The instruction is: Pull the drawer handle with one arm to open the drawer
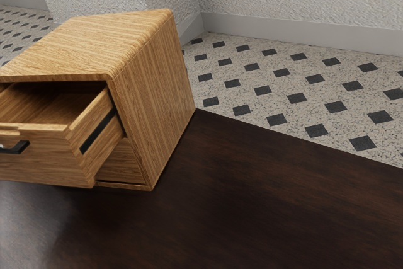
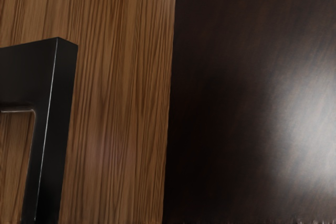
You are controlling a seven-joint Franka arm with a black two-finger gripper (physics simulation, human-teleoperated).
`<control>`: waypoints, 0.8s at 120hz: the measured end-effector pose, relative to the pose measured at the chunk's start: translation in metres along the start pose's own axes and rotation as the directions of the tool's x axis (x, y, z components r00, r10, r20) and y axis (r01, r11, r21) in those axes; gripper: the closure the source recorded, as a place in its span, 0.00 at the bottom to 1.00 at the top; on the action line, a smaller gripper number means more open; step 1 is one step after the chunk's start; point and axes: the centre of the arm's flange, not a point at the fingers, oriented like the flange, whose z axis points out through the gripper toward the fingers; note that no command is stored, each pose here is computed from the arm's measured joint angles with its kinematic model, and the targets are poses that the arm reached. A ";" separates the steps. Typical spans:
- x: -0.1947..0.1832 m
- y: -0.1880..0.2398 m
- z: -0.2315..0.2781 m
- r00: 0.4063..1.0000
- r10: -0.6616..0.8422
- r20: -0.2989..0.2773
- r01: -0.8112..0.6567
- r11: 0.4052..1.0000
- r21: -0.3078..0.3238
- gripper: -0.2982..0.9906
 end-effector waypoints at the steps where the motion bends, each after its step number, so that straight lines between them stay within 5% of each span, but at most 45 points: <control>1: 0.000 0.000 -0.001 1.000 0.000 0.000 0.000 1.000 0.001 0.23; 58: -0.003 0.013 -0.011 1.000 0.006 0.004 -0.006 1.000 -0.010 0.24; 80: 0.011 0.003 -0.040 0.999 0.034 0.030 -0.035 0.998 0.045 0.23; 88: 0.038 -0.015 -0.068 0.996 0.066 0.066 -0.072 0.994 0.088 0.23; 96: 0.125 -0.102 -0.053 0.979 0.120 0.168 -0.118 0.993 -0.017 0.23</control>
